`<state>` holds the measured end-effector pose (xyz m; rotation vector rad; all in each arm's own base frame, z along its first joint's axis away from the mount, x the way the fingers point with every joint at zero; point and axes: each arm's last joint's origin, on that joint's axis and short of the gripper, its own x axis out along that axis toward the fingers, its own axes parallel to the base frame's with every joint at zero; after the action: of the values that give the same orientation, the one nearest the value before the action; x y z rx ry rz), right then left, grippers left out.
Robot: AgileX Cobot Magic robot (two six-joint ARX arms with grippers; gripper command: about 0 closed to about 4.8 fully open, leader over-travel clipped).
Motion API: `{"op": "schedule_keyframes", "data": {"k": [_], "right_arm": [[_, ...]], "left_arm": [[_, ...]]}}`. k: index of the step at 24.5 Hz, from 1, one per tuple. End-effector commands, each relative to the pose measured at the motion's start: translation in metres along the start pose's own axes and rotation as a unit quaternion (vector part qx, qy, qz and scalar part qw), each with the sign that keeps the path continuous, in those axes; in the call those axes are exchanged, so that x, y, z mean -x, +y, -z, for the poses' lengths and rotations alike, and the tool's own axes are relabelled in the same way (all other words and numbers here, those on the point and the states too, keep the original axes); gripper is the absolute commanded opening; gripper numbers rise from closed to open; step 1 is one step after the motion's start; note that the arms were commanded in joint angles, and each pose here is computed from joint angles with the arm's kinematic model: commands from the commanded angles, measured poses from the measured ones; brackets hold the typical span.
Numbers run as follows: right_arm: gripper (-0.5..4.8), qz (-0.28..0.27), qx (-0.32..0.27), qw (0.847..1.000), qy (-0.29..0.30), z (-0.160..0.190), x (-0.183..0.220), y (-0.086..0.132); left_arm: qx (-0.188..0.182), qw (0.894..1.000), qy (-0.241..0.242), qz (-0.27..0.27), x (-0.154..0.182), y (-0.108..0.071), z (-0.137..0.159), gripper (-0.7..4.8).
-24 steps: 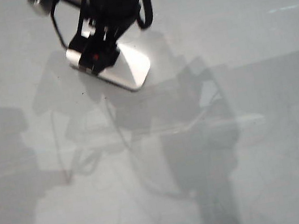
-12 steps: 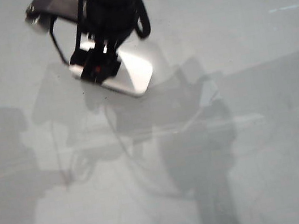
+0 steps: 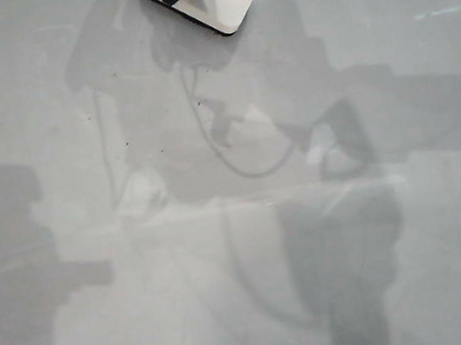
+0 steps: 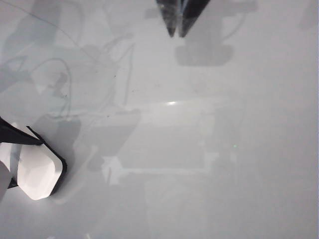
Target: Grab the whiteboard eraser that is attached to the surface of the whiteboard and use it to clean the writing on the whiteboard.
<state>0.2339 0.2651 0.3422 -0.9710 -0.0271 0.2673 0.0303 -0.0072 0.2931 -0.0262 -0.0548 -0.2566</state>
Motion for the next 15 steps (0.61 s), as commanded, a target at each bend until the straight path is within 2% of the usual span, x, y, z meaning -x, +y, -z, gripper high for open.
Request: {"op": "schedule_keyframes", "data": {"k": [1, 11, 15], "right_arm": [[1.75, -0.012, 0.004, 1.000, -0.005, -0.001, -0.004, 0.008], [1.74, -0.081, 0.049, 0.995, 0.017, 0.000, -0.023, 0.080], [1.74, -0.080, 0.068, 0.994, 0.038, -0.002, -0.017, 0.091]], "left_arm": [[-0.005, 1.000, -0.008, 0.001, 0.001, 0.000, -0.003, -0.05], [-0.005, 1.000, -0.009, 0.001, 0.001, 0.000, -0.003, -0.05], [-0.005, 1.000, -0.009, 0.001, 0.001, 0.000, -0.003, -0.05]]}}
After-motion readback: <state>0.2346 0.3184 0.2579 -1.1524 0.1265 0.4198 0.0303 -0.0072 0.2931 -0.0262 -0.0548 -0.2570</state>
